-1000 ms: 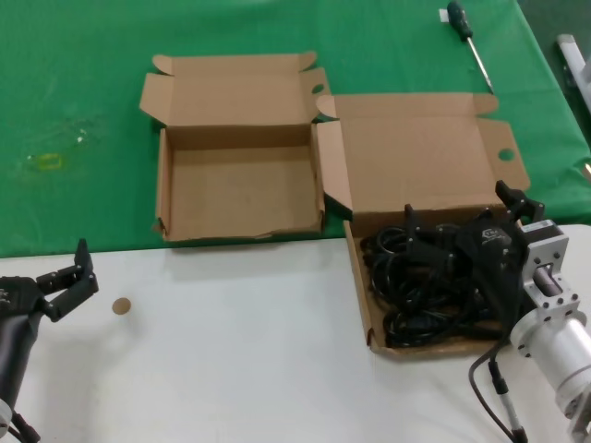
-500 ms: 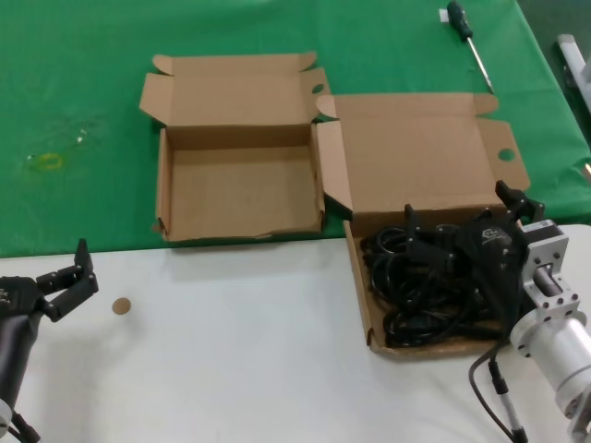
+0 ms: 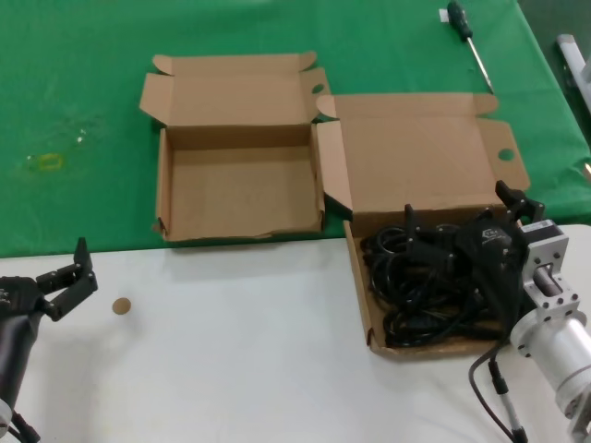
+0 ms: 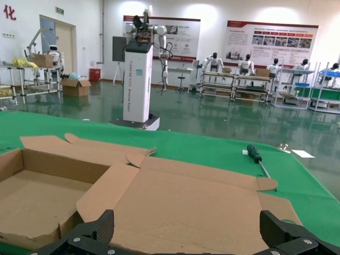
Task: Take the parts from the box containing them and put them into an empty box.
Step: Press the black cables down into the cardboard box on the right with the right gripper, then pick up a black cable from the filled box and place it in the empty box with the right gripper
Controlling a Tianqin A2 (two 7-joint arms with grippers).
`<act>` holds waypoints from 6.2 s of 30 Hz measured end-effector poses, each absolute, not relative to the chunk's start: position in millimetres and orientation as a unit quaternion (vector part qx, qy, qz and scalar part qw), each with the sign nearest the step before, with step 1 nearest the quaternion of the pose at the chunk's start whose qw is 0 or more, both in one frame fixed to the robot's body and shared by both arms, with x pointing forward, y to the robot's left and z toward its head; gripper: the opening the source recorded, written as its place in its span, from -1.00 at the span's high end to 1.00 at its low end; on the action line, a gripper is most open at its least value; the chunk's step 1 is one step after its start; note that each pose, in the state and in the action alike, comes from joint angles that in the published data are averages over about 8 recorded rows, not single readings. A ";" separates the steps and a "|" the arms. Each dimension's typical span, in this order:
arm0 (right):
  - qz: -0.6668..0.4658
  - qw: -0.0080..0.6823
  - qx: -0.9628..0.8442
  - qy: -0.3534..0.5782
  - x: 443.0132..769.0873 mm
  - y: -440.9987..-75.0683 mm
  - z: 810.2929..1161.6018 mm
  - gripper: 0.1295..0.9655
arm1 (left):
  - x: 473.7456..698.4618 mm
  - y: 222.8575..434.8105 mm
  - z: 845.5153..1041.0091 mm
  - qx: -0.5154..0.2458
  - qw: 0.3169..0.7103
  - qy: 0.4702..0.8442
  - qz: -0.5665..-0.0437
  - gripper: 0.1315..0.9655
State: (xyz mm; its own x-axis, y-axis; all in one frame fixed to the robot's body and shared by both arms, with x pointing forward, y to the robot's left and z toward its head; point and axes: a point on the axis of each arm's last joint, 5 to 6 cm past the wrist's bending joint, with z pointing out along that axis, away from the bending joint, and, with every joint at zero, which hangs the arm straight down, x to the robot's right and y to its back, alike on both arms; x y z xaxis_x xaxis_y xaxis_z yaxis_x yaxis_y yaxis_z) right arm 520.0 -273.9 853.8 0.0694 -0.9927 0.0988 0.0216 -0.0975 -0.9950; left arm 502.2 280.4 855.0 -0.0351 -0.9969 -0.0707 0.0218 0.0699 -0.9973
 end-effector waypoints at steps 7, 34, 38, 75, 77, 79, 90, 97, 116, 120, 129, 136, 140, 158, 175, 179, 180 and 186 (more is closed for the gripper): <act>-0.508 0.498 -0.537 0.453 517.6 -272.9 853.2 -1.00 | 502.2 280.4 855.0 -0.468 0.513 0.521 -0.496 -0.88; -0.482 0.443 -0.717 0.239 514.5 -343.0 927.7 -1.00 | 502.2 280.4 855.0 -0.468 0.513 0.521 -0.496 0.25; -0.470 0.414 -0.761 0.170 518.4 -356.1 947.0 -1.00 | 502.2 280.4 855.0 -0.468 0.513 0.521 -0.496 0.40; -0.396 0.167 -0.873 -0.230 613.5 -375.4 999.3 -0.99 | 502.2 280.4 855.0 -0.468 0.513 0.521 -0.496 0.95; -0.392 0.163 -0.875 -0.231 616.1 -375.8 997.0 -0.98 | 502.2 280.4 855.0 -0.468 0.513 0.521 -0.496 0.95; -0.390 0.159 -0.877 -0.232 618.3 -375.5 995.0 -0.97 | 502.2 280.4 855.0 -0.468 0.513 0.521 -0.496 0.95; -0.384 0.164 -0.880 -0.228 623.6 -368.5 992.8 -0.75 | 502.2 280.4 855.0 -0.468 0.513 0.521 -0.496 0.95; -0.372 0.177 -0.887 -0.210 621.2 -366.4 996.5 -0.47 | 502.2 280.4 855.0 -0.468 0.513 0.521 -0.496 0.95; -0.357 0.172 -0.896 -0.199 616.2 -367.0 996.0 0.36 | 502.2 280.4 855.0 -0.468 0.513 0.521 -0.496 0.95; -0.360 0.172 -0.896 -0.194 615.1 -364.2 1002.6 0.57 | 502.2 280.4 855.0 -0.468 0.513 0.521 -0.496 0.95; -0.381 0.180 -0.891 -0.170 621.0 -347.5 1032.2 0.73 | 502.2 280.4 855.0 -0.468 0.513 0.521 -0.496 0.95; -0.393 0.198 -0.883 -0.162 633.1 -315.5 1050.2 0.75 | 502.2 280.4 855.0 -0.468 0.513 0.521 -0.496 0.95; -0.400 0.207 -0.878 -0.164 641.5 -291.1 1054.2 0.75 | 502.2 280.4 855.0 -0.468 0.513 0.521 -0.496 0.95; -0.412 0.243 -0.865 -0.155 679.7 -172.3 1071.7 0.75 | 502.2 280.4 855.0 -0.468 0.513 0.521 -0.496 0.95; -0.420 0.257 -0.857 -0.152 708.8 -123.1 1055.7 0.75 | 502.2 280.4 855.0 -0.468 0.513 0.521 -0.496 0.95; -0.425 0.260 -0.854 -0.150 715.2 -120.6 1050.6 0.75 | 502.2 280.4 855.0 -0.468 0.513 0.521 -0.496 0.95; -0.426 0.261 -0.853 -0.149 716.8 -119.8 1049.6 0.75 | 502.2 280.4 855.0 -0.468 0.513 0.521 -0.496 0.95; -0.436 0.260 -0.849 -0.147 727.2 -116.0 1044.1 0.75 | 502.2 280.4 855.0 -0.468 0.513 0.521 -0.496 0.95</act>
State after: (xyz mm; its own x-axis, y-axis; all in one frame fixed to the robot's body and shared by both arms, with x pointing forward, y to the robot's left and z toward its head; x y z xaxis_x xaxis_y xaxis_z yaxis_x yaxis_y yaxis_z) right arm 727.2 -116.0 1044.1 0.5767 0.0235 0.8166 0.4762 -0.8219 -0.3126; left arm 502.2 280.4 855.0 -0.0351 -0.9969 -0.0706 0.0218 0.0699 -0.9973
